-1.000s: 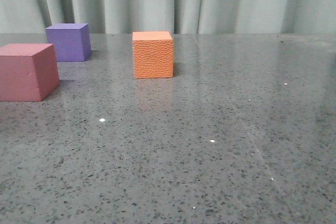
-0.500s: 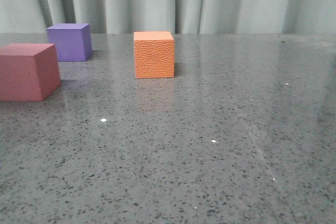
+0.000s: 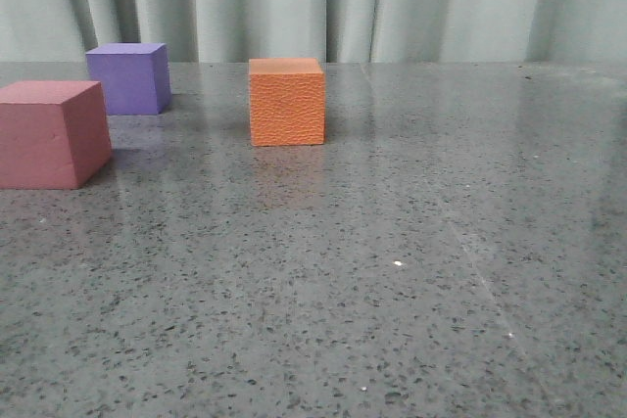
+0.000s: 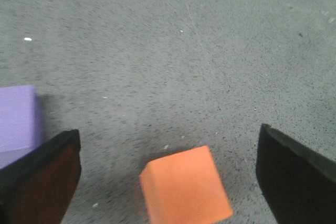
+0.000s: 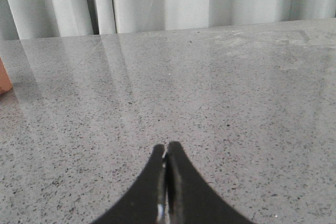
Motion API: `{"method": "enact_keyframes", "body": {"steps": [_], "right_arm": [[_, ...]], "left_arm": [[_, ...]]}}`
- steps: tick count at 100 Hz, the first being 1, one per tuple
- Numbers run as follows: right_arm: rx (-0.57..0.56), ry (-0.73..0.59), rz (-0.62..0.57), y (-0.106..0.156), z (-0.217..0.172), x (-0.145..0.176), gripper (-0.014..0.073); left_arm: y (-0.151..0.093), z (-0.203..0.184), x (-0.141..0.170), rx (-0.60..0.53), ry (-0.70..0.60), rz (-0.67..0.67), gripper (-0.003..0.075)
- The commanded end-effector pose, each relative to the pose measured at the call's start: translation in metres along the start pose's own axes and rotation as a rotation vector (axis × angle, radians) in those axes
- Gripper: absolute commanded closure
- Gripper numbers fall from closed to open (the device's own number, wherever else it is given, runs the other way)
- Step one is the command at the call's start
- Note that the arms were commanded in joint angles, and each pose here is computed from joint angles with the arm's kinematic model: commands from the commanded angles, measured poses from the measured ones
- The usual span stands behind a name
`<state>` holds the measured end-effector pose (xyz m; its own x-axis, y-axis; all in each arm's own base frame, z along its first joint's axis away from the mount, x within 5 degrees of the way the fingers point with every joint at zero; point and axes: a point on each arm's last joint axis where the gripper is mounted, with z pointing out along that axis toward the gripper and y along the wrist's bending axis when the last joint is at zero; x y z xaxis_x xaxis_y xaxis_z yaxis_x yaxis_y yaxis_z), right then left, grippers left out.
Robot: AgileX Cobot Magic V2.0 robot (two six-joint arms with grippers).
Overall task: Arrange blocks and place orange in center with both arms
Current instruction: 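Lower the left gripper over the orange cube and close on it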
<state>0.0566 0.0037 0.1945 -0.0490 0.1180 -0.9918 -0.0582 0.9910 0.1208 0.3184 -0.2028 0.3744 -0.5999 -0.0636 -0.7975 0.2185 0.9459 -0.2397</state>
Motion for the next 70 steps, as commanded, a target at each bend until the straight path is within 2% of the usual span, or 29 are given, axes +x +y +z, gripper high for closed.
{"method": "enact_keyframes", "body": {"steps": [1,11,23,70], "right_arm": [[-0.004,-0.102,-0.011,0.001,-0.001,-0.012,0.0662],[-0.004,-0.102,-0.011,0.001,-0.001,-0.012,0.0662],[-0.004,-0.102,-0.011,0.001,-0.001,-0.012,0.0662],[-0.004,-0.101,-0.011,0.001,-0.001,-0.012,0.0662]], "left_arm": [[-0.022,-0.004,-0.019,0.035,-0.086,-0.002,0.0081],[-0.036,0.014,-0.014,0.011,-0.048,0.022,0.0081],[-0.04,0.026,-0.009,0.017,-0.021,0.017,0.0081],[-0.034,0.043,0.005,-0.062,0.067,-0.005,0.0081]]}}
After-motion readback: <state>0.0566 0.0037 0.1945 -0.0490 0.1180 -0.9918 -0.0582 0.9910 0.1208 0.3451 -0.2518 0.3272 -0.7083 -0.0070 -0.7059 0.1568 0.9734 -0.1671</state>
